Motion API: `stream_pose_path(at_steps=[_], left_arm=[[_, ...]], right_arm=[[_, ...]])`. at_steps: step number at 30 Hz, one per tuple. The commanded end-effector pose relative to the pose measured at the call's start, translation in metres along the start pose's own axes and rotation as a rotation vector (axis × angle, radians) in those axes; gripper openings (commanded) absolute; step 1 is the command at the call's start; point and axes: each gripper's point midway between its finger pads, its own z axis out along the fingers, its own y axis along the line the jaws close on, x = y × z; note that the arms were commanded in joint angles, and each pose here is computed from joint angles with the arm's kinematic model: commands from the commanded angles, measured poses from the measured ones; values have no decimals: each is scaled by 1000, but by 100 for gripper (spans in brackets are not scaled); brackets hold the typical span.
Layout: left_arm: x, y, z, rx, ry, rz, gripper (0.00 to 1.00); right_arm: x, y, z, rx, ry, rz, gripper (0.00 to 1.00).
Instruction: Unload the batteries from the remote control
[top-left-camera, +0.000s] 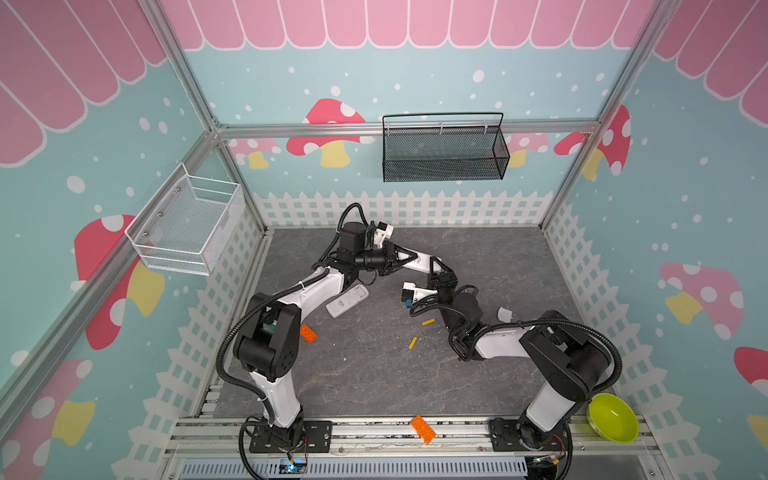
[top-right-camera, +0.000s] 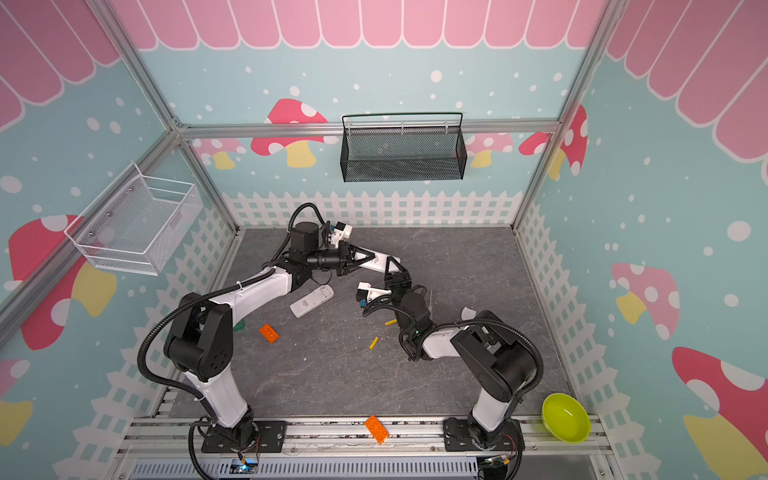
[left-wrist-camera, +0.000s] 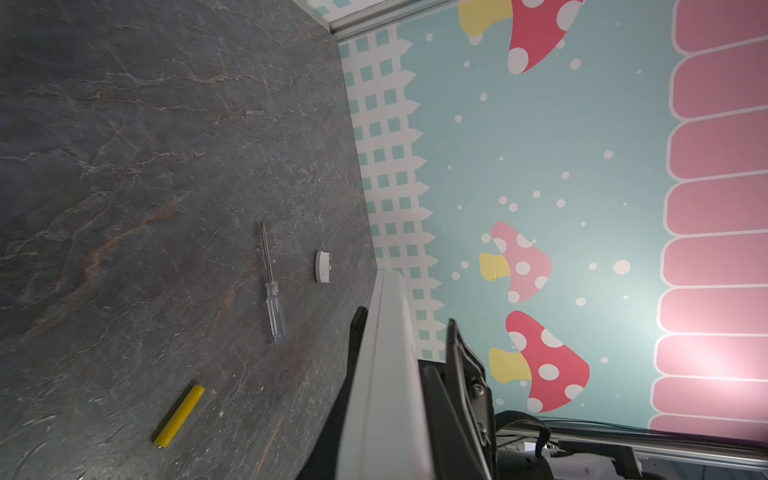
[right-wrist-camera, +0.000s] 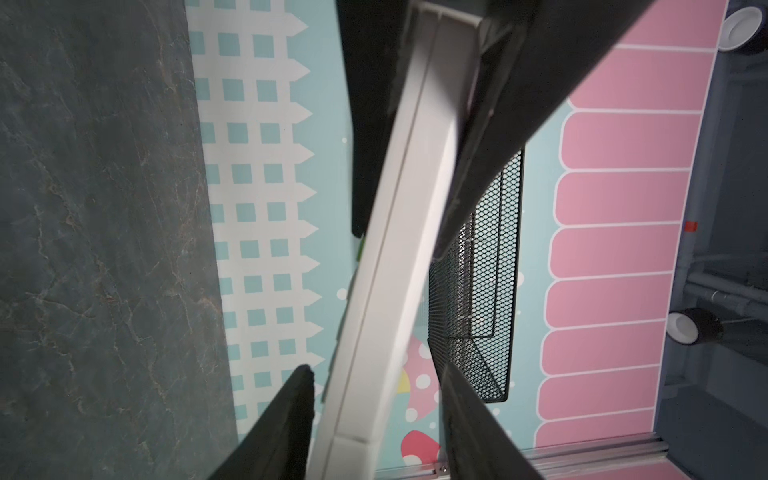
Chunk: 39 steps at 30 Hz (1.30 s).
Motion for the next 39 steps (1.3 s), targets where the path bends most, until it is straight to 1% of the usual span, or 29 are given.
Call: stream_pose_path(at_steps=[1,4,6,8,10,12,13,15,17,20,22,23,25,26,30,32,33,35,37,39], left_arm=[[-6,18,-8,-58,-26,21,15],[-8,28,-19,-77,-44,19,15],[-11,36,-28,-85,-59,9,15],[-10,45,-34,-106,-59,19,15],[-3,59,-35,-135,-39,24,14],[1,68,-38,-143,-47,45,13],[2,70,-39,-137,-42,64,12],[8,83,-37,-165,-10,90,13],[12,102,-38,-215,-14,116,11],[13,117,-38,-232,0,135,10],[18,121,-37,-239,24,171,10],[18,122,-37,-235,26,182,10],[17,119,-37,-209,19,197,10],[15,118,-38,-205,13,202,10],[15,127,-40,-276,25,221,8],[12,130,-42,-291,7,202,6],[12,130,-42,-282,4,194,6],[12,123,-41,-255,10,199,5],[11,119,-40,-240,3,202,4],[9,116,-39,-212,-10,190,3]], right_arm=[[1,4,-12,-25,1,37,61],[1,20,-26,-85,-11,84,66],[3,33,-37,-141,-9,116,67],[5,45,-49,-202,-1,175,67],[5,58,-60,-279,-4,250,67],[3,62,-65,-346,6,391,67],[-3,64,-66,-406,2,486,67],[-12,68,-65,-524,10,709,66],[-19,68,-57,-631,42,986,66],[-33,69,-44,-808,78,1336,67],[-29,69,-32,-872,144,1568,67],[-28,69,-27,-911,155,1691,66],[-22,69,-20,-957,181,1884,65],[-24,70,-17,-989,178,1951,65],[-36,83,-11,-1101,194,2106,65],[-44,93,-8,-1178,185,2165,65],[-47,97,-6,-1207,196,2184,65],[-52,101,-4,-1258,178,2230,64],[-55,106,-2,-1276,180,2263,63],[-58,106,1,-1302,172,2270,63]])
